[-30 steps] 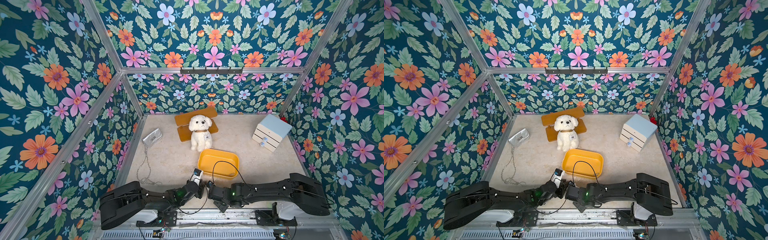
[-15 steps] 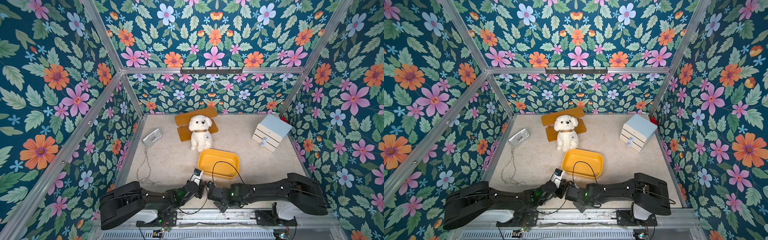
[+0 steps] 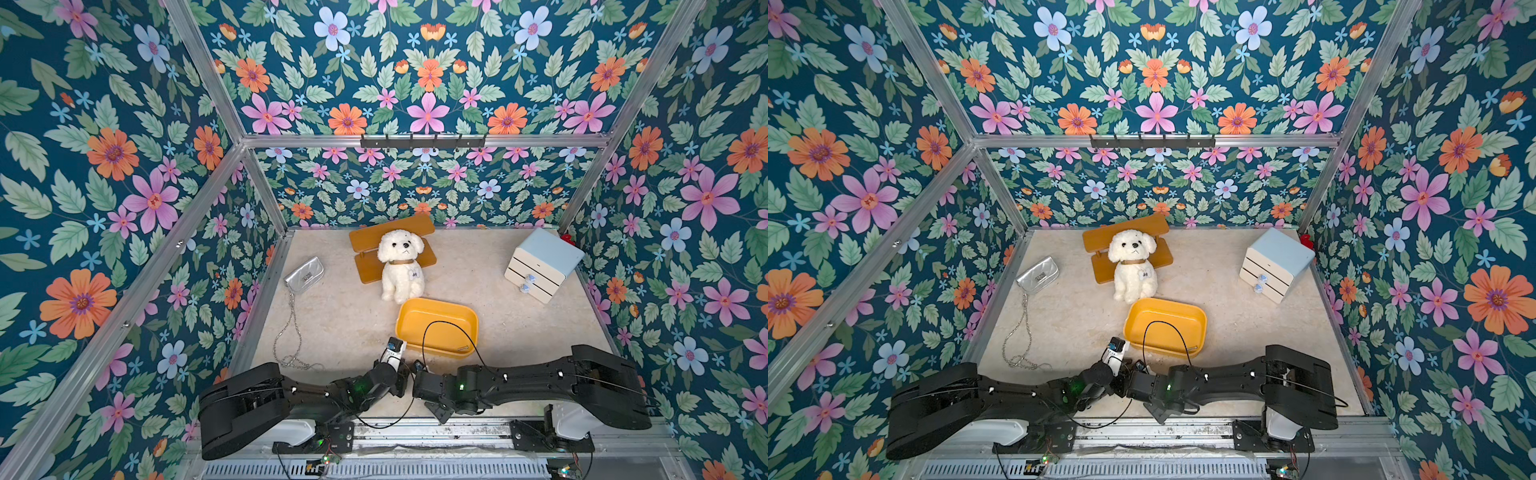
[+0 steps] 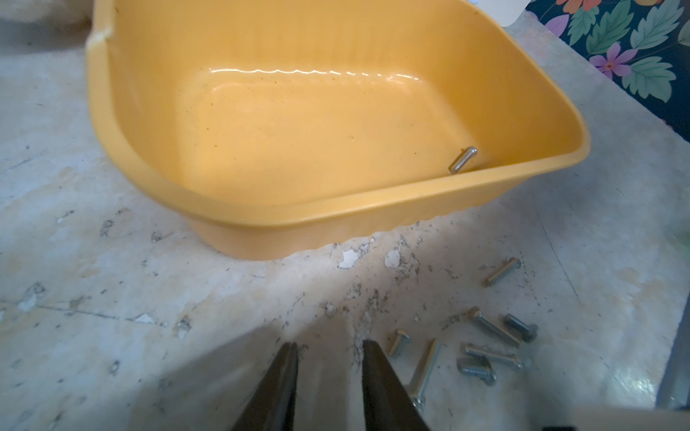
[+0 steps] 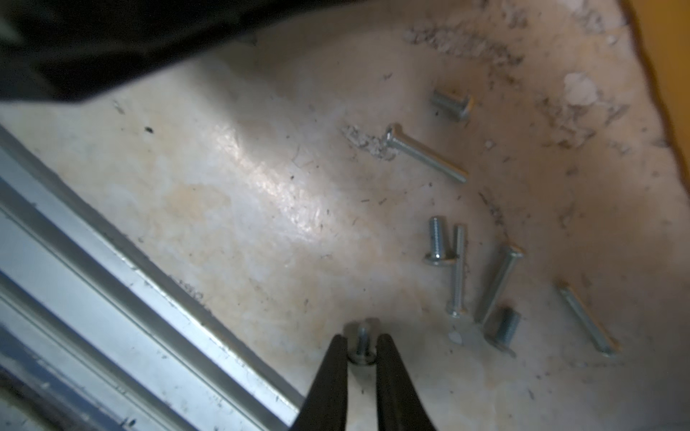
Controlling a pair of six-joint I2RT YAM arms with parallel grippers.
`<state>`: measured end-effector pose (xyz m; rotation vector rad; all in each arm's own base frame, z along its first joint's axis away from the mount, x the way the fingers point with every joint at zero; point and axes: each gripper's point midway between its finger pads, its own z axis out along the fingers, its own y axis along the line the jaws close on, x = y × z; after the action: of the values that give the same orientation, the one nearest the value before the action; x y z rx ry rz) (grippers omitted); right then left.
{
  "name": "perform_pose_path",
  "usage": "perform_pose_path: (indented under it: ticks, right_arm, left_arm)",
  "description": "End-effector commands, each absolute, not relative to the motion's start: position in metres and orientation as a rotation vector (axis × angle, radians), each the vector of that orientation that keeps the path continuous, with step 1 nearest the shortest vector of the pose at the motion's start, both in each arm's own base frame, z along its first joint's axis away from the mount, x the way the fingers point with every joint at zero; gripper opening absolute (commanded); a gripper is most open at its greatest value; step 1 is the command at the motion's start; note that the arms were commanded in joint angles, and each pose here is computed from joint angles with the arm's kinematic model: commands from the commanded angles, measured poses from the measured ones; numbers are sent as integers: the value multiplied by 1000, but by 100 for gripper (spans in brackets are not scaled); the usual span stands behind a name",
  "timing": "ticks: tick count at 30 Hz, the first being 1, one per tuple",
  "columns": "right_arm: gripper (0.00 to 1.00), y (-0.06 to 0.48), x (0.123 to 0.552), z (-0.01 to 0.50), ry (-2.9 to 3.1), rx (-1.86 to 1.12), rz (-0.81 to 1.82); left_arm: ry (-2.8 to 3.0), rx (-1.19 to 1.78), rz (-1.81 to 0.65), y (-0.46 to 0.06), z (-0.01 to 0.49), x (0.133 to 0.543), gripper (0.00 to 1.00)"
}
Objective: Put the screws on the desktop into the storage box
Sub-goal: Pick up the screw from the center of the board, then place the screw in the storage box.
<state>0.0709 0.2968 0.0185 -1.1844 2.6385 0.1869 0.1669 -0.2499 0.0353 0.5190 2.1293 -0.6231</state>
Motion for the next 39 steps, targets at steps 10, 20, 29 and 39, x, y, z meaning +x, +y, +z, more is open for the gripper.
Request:
perform_pose_path:
  ticks: [10, 20, 29, 39]
  right_arm:
    - [17, 290, 116, 69, 2550, -1084, 95]
    - [18, 277, 183, 92, 2553, -910, 63]
    - [22, 273, 229, 74, 2617, -799, 65]
    - [27, 273, 221, 99, 2546, -777, 127]
  left_arm:
    - [2086, 505, -625, -251, 49, 172, 35]
    - [2067, 506, -633, -249, 53, 171, 35]
    - [2033, 550, -702, -262, 56, 165, 35]
    - [2012, 558, -733, -262, 60, 163, 35]
